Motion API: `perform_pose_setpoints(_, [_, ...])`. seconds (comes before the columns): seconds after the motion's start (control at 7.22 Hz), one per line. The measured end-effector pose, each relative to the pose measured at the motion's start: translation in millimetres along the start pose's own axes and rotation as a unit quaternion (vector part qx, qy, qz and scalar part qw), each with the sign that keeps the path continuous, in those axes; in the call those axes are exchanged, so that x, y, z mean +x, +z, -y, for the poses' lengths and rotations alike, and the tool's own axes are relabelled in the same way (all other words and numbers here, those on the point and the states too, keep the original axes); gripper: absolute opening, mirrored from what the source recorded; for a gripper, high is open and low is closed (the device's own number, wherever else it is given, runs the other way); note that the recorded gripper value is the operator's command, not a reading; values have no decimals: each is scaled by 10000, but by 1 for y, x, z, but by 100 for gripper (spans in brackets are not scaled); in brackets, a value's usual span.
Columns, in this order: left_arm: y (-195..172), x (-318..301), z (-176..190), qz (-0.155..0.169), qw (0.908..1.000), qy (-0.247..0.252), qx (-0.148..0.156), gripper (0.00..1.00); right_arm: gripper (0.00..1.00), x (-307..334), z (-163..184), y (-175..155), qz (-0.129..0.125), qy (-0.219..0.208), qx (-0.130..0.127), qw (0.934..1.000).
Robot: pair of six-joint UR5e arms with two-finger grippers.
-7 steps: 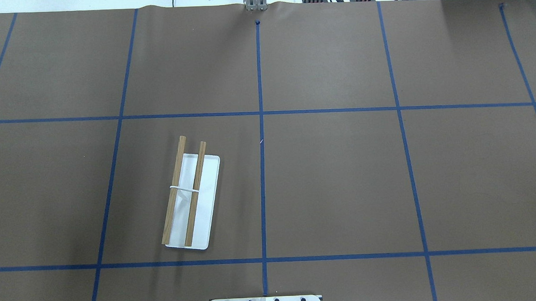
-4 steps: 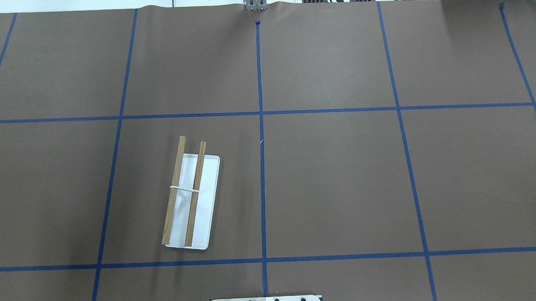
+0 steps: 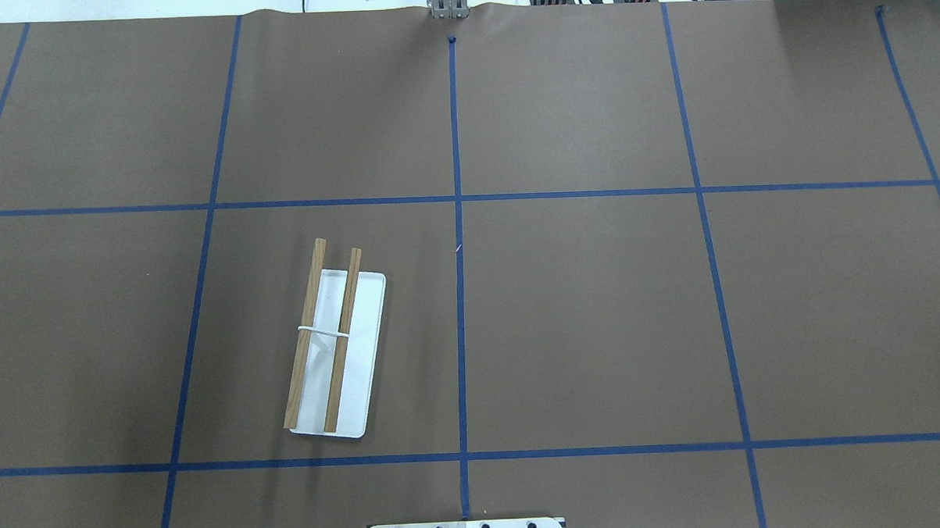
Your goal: Hang towel on rack
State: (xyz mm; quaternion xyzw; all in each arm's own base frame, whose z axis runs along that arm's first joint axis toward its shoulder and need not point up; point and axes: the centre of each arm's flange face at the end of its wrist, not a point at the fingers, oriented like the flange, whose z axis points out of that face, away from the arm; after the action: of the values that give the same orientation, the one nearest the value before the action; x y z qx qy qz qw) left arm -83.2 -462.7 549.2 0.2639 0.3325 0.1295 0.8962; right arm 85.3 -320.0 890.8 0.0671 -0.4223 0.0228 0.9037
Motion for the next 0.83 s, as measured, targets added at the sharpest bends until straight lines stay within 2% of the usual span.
perform_pose_setpoints(0.55, [0,0,0,-1,10000,-1,-2,98,0,-5,40,0,2,-156,67,9999])
perform_pose_setpoints(0.83, [2,-2,0,-4,10000,-18,-17,98,0,-28,67,-15,228,-420,262,9985])
